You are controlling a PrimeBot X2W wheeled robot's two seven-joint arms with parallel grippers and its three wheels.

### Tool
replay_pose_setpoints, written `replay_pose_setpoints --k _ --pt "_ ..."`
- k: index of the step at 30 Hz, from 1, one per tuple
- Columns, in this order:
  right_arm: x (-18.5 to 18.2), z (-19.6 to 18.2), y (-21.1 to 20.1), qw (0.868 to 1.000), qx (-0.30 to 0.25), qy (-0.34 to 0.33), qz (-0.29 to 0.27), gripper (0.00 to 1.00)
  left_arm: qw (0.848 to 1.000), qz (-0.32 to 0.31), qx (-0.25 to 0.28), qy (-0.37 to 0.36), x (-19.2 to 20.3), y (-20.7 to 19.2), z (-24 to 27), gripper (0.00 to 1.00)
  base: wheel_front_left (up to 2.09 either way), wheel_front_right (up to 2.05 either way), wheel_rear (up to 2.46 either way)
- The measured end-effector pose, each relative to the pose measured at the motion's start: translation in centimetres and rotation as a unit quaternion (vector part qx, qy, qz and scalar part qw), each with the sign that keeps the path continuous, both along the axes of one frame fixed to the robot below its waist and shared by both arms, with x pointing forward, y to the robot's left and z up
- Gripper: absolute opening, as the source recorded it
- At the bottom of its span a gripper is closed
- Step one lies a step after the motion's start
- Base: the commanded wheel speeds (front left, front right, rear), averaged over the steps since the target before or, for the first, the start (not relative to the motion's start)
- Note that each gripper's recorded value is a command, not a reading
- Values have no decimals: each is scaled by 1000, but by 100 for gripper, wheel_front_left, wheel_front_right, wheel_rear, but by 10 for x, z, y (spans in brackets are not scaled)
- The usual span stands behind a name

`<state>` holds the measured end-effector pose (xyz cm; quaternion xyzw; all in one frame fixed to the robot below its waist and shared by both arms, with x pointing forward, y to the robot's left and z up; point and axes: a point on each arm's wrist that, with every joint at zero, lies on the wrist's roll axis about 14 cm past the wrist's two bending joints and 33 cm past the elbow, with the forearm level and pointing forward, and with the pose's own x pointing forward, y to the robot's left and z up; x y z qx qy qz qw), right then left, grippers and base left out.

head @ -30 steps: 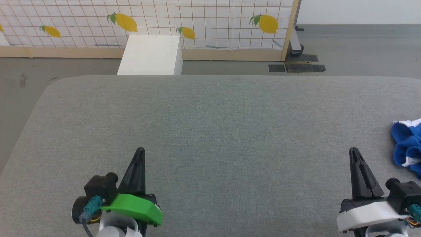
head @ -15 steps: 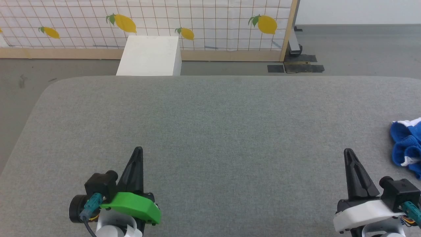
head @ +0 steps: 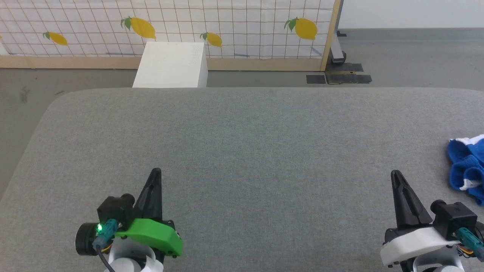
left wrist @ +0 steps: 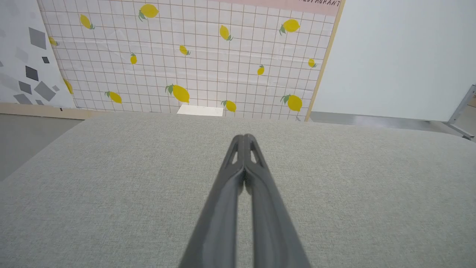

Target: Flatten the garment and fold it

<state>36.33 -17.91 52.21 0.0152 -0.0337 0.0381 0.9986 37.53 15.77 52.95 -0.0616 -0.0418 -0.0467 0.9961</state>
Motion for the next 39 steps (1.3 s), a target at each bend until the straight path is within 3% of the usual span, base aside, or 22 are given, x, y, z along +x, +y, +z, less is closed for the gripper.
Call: replay_pose_setpoints --k 39 --pt "2 -2 10 999 -19 25 15 0 999 21 46 19 1 9 1 0 0 0 0"
